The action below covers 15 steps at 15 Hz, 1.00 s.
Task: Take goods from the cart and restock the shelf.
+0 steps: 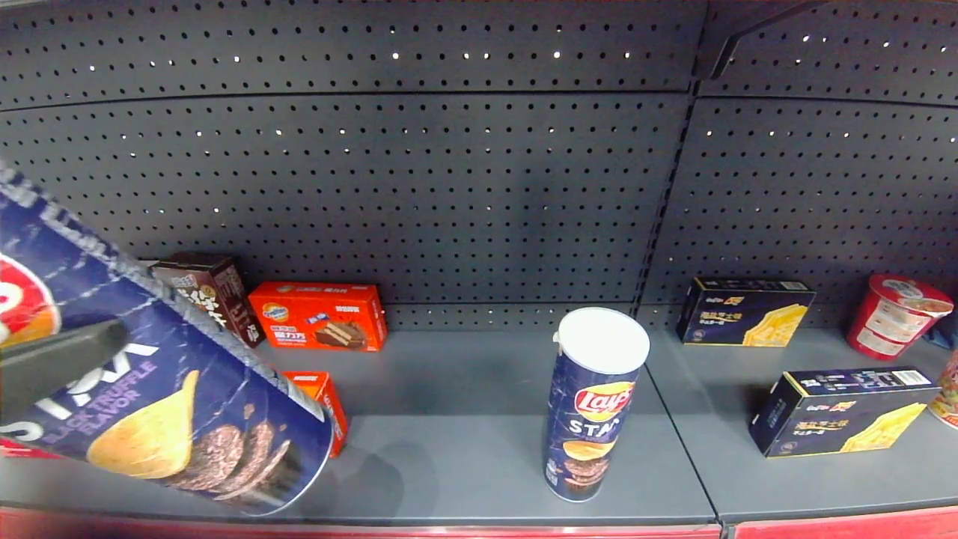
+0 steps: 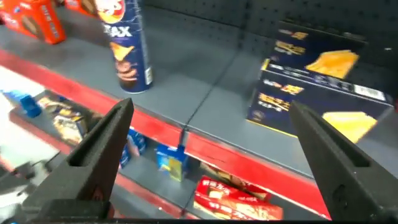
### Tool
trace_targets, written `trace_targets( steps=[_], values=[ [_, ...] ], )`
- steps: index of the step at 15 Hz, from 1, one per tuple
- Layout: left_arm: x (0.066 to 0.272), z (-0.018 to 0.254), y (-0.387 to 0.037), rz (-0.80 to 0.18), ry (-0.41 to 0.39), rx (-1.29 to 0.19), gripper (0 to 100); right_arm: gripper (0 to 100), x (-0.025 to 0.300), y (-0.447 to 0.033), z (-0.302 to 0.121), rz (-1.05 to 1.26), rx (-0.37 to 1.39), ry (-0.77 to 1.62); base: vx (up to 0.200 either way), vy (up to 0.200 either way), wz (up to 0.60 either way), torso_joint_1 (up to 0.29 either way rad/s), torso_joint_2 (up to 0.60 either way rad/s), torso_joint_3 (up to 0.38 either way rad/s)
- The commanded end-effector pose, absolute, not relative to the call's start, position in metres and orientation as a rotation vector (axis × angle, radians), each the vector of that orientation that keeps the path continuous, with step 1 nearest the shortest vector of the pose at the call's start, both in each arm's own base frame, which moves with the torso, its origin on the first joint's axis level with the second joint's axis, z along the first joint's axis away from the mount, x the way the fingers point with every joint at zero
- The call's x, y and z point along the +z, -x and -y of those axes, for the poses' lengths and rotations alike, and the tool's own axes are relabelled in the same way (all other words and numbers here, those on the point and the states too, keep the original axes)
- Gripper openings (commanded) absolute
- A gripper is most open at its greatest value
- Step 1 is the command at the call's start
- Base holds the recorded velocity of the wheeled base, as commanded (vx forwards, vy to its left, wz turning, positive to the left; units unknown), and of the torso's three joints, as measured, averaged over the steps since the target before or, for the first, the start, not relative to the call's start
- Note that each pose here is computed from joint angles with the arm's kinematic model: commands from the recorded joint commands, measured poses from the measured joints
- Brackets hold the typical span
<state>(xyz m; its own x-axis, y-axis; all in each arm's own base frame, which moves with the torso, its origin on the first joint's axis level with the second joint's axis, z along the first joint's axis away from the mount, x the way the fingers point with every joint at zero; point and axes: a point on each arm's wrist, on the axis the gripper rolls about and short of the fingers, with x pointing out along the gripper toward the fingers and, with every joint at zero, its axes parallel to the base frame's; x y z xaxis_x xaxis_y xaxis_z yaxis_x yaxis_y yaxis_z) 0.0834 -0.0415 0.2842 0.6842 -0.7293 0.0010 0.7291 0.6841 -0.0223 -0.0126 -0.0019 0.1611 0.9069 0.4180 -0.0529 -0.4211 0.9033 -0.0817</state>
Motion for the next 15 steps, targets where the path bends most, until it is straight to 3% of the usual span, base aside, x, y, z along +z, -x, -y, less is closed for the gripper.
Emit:
trace_targets(
  steps=[1,10,15],
  values=[
    [0.273,0.055,-0.113,-0.113,0.028,-0.828,0,100,0.151,0.024,0.004,0.022,0.360,0.088,0.000,0.000,0.00,0.000,0.00,0.000],
    [0.259,0.076,-0.151,-0.204,-0.045,-0.868,0,100,0.138,0.038,0.005,0.010,0.296,0.090,0.000,0.000,0.00,0.000,0.00,0.000],
    [0.260,0.100,-0.191,-0.173,-0.096,-0.894,0,100,0.128,0.033,0.004,-0.011,0.298,0.135,0.000,0.000,0.00,0.000,0.00,0.000]
  ],
)
